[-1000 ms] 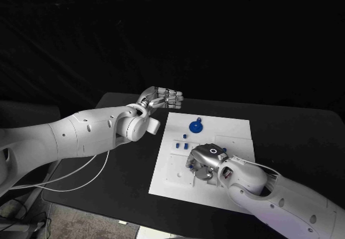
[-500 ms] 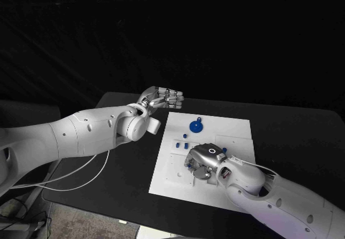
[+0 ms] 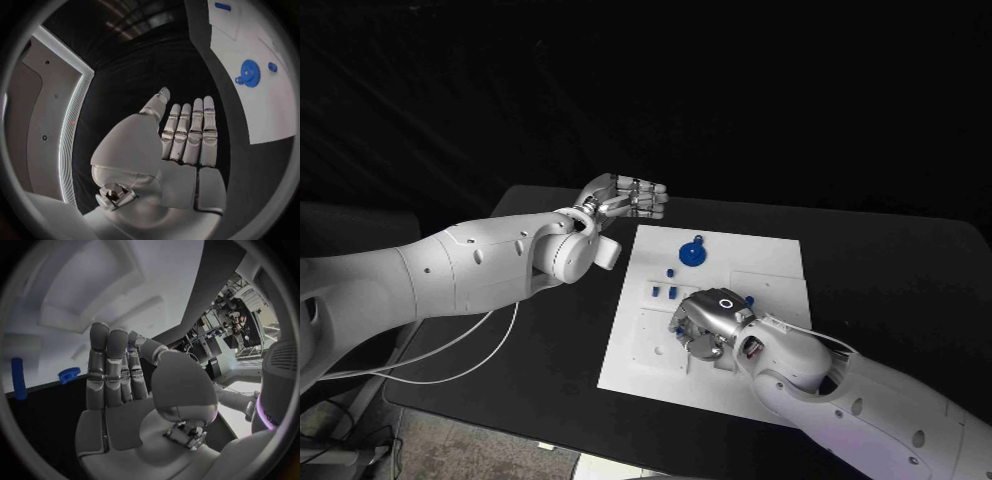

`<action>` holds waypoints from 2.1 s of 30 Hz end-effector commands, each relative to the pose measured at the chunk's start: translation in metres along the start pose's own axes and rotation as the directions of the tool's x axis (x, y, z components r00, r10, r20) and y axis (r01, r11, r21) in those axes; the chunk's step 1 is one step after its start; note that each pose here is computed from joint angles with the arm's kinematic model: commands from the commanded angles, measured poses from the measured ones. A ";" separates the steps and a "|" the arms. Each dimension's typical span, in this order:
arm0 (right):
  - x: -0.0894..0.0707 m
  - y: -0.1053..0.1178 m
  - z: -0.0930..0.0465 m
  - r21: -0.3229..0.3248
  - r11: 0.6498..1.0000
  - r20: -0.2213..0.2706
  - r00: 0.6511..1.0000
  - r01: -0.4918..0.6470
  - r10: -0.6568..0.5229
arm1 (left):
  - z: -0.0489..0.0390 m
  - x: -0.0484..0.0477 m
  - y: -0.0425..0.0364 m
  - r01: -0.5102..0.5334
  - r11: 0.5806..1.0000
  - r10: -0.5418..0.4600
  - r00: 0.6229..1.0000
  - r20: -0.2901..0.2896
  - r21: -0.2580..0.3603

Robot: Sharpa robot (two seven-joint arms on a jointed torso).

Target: Assemble the parts on the task board

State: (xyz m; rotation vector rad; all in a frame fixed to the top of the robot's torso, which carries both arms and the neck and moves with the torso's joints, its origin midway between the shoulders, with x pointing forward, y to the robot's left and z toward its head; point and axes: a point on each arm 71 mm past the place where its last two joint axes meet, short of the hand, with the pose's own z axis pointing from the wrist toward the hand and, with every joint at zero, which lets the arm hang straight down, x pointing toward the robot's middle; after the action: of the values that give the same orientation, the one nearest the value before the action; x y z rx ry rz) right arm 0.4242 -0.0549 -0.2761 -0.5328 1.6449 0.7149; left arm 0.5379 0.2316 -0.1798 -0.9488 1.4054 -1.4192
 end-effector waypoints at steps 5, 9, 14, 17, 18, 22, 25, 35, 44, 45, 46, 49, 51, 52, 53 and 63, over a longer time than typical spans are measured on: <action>0.002 -0.002 -0.001 -0.002 0.999 0.009 0.999 -0.039 0.039 | 0.0005 0.0026 -0.0009 0.014 1.000 -0.014 1.000 -0.023 0.002; 0.002 -0.003 -0.001 -0.001 0.999 0.004 0.999 -0.047 0.047 | 0.0004 0.0026 -0.0008 0.015 1.000 -0.015 1.000 -0.025 0.001; 0.003 -0.004 -0.001 0.002 0.999 0.004 0.999 -0.051 0.051 | 0.0003 0.0025 -0.0007 0.016 1.000 -0.016 1.000 -0.026 0.000; 0.003 -0.004 -0.001 0.002 0.999 0.002 0.999 -0.052 0.052 | 0.0002 0.0024 -0.0007 0.016 1.000 -0.016 1.000 -0.027 -0.001; 0.003 -0.004 -0.001 0.002 0.999 0.002 0.999 -0.052 0.052 | 0.0002 0.0024 -0.0007 0.016 1.000 -0.016 1.000 -0.027 -0.001; 0.002 -0.004 -0.001 0.002 0.999 0.006 0.999 -0.053 0.053 | 0.0000 0.0020 -0.0006 0.016 1.000 -0.016 1.000 -0.026 -0.002; 0.001 -0.004 -0.003 0.003 0.998 0.023 0.998 -0.057 0.057 | -0.0001 0.0017 -0.0006 0.016 1.000 -0.016 1.000 -0.026 -0.002; -0.009 -0.007 -0.012 0.000 0.994 0.083 0.990 -0.111 0.111 | -0.0004 -0.0012 -0.0002 0.013 1.000 -0.014 1.000 -0.020 -0.005; -0.030 -0.014 -0.019 -0.007 0.982 0.143 0.972 -0.187 0.186 | -0.0007 -0.0042 0.0002 0.011 1.000 -0.011 1.000 -0.014 -0.006; -0.035 -0.016 -0.021 -0.004 0.980 0.147 0.969 -0.199 0.197 | -0.0008 -0.0044 0.0002 0.010 1.000 -0.011 1.000 -0.013 -0.007; -0.038 -0.018 -0.021 -0.002 0.979 0.149 0.968 -0.204 0.202 | -0.0008 -0.0045 0.0003 0.010 1.000 -0.010 1.000 -0.013 -0.007; -0.053 -0.029 -0.026 0.020 0.975 0.135 0.967 -0.221 0.216 | -0.0010 -0.0050 0.0003 0.010 1.000 -0.010 1.000 -0.012 -0.007; -0.062 -0.038 -0.030 0.036 0.975 0.117 0.970 -0.221 0.215 | -0.0010 -0.0050 0.0003 0.010 1.000 -0.010 1.000 -0.013 -0.007; -0.065 -0.042 -0.031 0.043 0.975 0.111 0.971 -0.218 0.212 | -0.0011 -0.0051 0.0003 0.010 1.000 -0.010 1.000 -0.013 -0.007; -0.070 -0.048 -0.034 0.053 0.976 0.102 0.973 -0.212 0.206 | -0.0012 -0.0053 0.0003 0.010 1.000 -0.010 1.000 -0.013 -0.007; -0.091 -0.086 -0.051 0.178 0.982 0.036 0.997 -0.066 0.061 | -0.0016 -0.0066 0.0004 0.010 1.000 -0.010 1.000 -0.011 -0.007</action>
State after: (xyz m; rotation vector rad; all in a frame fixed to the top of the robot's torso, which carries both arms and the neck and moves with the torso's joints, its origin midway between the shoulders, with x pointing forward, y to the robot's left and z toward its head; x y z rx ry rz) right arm 0.4645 -0.1530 -0.1914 -0.2956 1.6296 0.6836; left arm 0.5386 0.2397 -0.1810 -0.9587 1.4159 -1.4099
